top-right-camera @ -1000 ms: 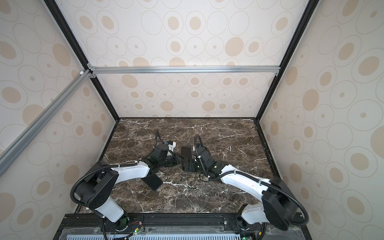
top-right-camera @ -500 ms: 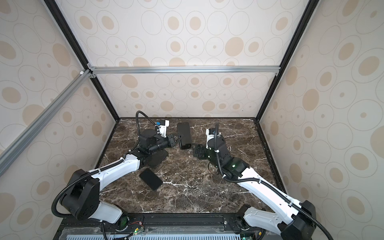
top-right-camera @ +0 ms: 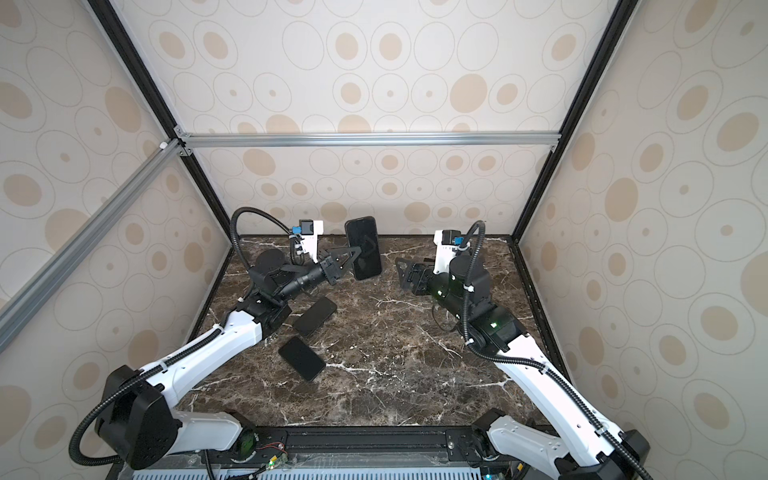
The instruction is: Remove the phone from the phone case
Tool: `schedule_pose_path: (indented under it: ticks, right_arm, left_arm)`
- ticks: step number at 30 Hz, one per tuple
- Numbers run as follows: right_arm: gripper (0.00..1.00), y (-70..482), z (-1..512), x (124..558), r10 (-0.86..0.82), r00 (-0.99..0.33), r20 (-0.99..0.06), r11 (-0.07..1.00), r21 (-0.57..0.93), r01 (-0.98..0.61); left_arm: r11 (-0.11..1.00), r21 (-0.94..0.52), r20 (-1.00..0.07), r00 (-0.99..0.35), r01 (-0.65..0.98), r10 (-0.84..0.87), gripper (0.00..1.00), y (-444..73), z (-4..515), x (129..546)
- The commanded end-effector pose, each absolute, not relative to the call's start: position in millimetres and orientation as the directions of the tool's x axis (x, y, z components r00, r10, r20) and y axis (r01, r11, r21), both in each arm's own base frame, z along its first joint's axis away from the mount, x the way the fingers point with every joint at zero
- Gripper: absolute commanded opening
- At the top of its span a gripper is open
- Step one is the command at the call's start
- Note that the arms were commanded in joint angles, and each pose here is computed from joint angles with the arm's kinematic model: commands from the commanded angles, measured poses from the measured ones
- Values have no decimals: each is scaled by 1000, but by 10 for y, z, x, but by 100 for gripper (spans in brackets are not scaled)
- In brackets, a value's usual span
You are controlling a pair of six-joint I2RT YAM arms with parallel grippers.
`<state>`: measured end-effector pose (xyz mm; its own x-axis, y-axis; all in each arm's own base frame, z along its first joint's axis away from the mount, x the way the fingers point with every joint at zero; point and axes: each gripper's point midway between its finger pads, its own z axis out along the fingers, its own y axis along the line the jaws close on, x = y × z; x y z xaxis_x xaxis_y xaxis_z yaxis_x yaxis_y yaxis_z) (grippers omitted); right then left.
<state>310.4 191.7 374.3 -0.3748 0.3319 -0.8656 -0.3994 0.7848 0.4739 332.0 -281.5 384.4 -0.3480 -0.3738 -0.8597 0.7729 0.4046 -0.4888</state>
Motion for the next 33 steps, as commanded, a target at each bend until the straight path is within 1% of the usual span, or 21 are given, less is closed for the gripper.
schedule_pose_path:
  ticks: [1,2,3,5,7,11,16,20,25,27,29,33]
  right_arm:
    - [87,2017,4037,2991,364,-292,-885,710,466,-529]
    - [91,2063,4096,2952,371,-274,-887,682,461,-568]
    - [92,2104,4134,2924,370,-264,-891,661,452,-599]
    - [91,2216,4228,2856,363,-260,-895,606,439,-664]
    - [89,2316,4337,2782,353,-263,-898,549,427,-719]
    - [87,2433,4547,2680,395,-257,-882,438,426,-791]
    - [86,2489,4833,2613,470,-240,-849,326,420,-847]
    - [83,2545,5030,2592,523,-274,-807,222,439,-871]
    - [81,2666,5136,2511,488,-320,-812,126,428,-895]
    - [77,2715,5157,2472,470,-337,-816,85,421,-903]
    - [72,2735,5176,2454,468,-351,-811,56,424,-904]
    - [61,2752,5184,2440,469,-374,-800,24,435,-900]
  left_arm:
    - [397,-369,-877,-173,841,-449,0,-2633,4207,3104]
    - [396,-358,-876,-158,846,-455,0,-2605,4220,3060]
    - [387,-347,-879,-151,854,-452,0,-2610,4230,3024]
    - [360,-314,-892,-143,879,-429,0,-2647,4238,2945]
    - [303,-291,-893,-145,907,-426,0,-2682,4250,2827]
    - [209,-254,-890,-144,944,-433,0,-2702,4301,2618]
    - [147,-209,-891,-126,967,-435,0,-2724,4362,2435]
    - [97,-174,-887,-113,980,-448,0,-2729,4389,2300]
    - [37,-147,-894,-117,988,-433,0,-2751,4387,2188]
    - [21,-137,-894,-115,990,-434,0,-2753,4409,2149]
    - [32,-136,-896,-109,990,-430,0,-2754,4418,2164]
    - [38,-141,-899,-112,989,-424,0,-2758,4417,2170]
